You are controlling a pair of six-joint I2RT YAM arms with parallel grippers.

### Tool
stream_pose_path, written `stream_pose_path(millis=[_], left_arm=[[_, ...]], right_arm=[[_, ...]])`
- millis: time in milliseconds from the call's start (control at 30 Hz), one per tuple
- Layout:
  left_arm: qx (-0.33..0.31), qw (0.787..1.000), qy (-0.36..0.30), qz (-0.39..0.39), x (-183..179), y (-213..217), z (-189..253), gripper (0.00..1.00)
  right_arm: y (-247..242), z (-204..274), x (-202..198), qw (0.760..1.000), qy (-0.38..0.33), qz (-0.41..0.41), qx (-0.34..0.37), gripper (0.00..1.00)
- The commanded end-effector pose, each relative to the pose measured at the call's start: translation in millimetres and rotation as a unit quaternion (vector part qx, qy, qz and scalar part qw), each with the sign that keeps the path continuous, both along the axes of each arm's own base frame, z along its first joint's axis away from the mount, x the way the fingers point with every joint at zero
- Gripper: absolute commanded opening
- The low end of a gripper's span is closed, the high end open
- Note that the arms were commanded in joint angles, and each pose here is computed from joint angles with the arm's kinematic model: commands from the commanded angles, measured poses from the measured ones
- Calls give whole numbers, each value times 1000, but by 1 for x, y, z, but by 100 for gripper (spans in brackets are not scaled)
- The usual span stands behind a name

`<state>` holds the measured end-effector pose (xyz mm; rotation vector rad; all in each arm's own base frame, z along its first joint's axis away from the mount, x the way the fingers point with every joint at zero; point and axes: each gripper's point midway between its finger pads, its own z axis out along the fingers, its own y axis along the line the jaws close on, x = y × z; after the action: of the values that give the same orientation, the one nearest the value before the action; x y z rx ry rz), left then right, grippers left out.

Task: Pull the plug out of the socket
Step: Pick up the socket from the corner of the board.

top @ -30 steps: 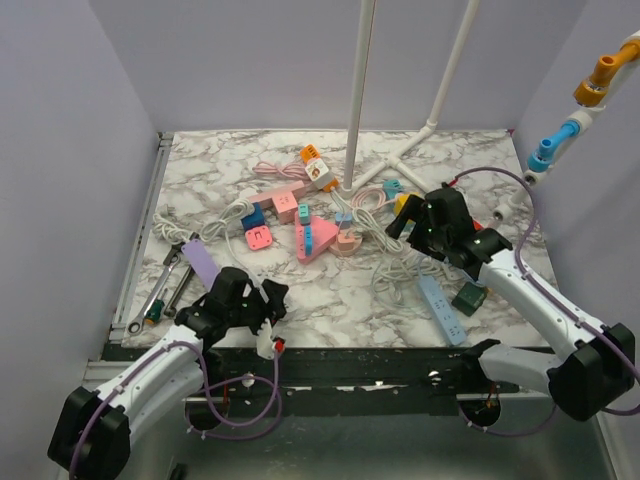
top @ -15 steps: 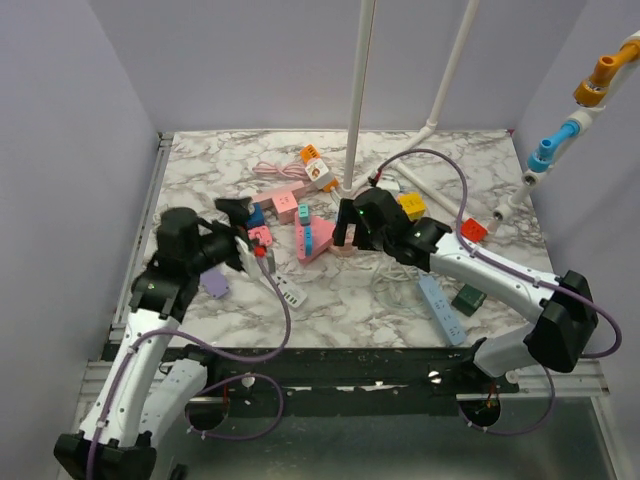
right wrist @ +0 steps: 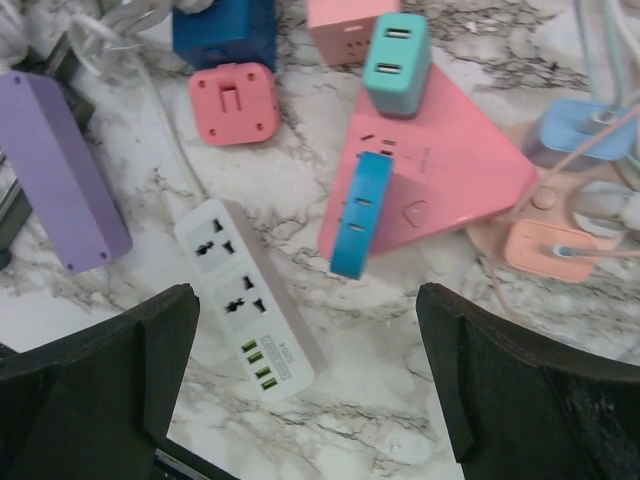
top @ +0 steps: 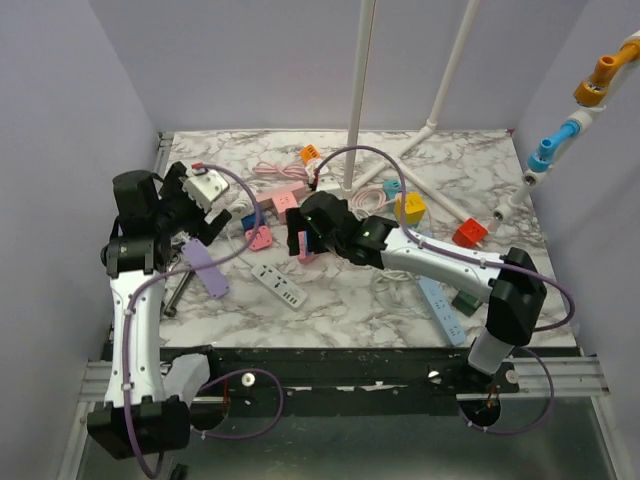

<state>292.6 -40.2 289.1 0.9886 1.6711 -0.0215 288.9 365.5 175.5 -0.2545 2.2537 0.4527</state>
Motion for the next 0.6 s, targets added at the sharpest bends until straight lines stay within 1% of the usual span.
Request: stream_pose_path(millis=[0,100,233,333,467,567], left_arm=[[-79,983,111,126,17,29,-10,98],[-84,975,147,143,28,39,-30,98],[-68,975,194,86,36,29,-67,99],[-42,967,245,50,46,22,-93,99],[-48,953,296,38,77,16,-105,98],[-47,952,302,25,99,8,-106,98]], right_arm=[[30,15,11,999,-39,28,0,100],[53,21,24,997,-54,49,-4,100],[71,27,44,997,-66,43,-20,100],[77,30,50,996,-72,41,-19,100],[72,23,57,998,-58,30,-8,100],[63,17,65,999,-37,22,15,100]])
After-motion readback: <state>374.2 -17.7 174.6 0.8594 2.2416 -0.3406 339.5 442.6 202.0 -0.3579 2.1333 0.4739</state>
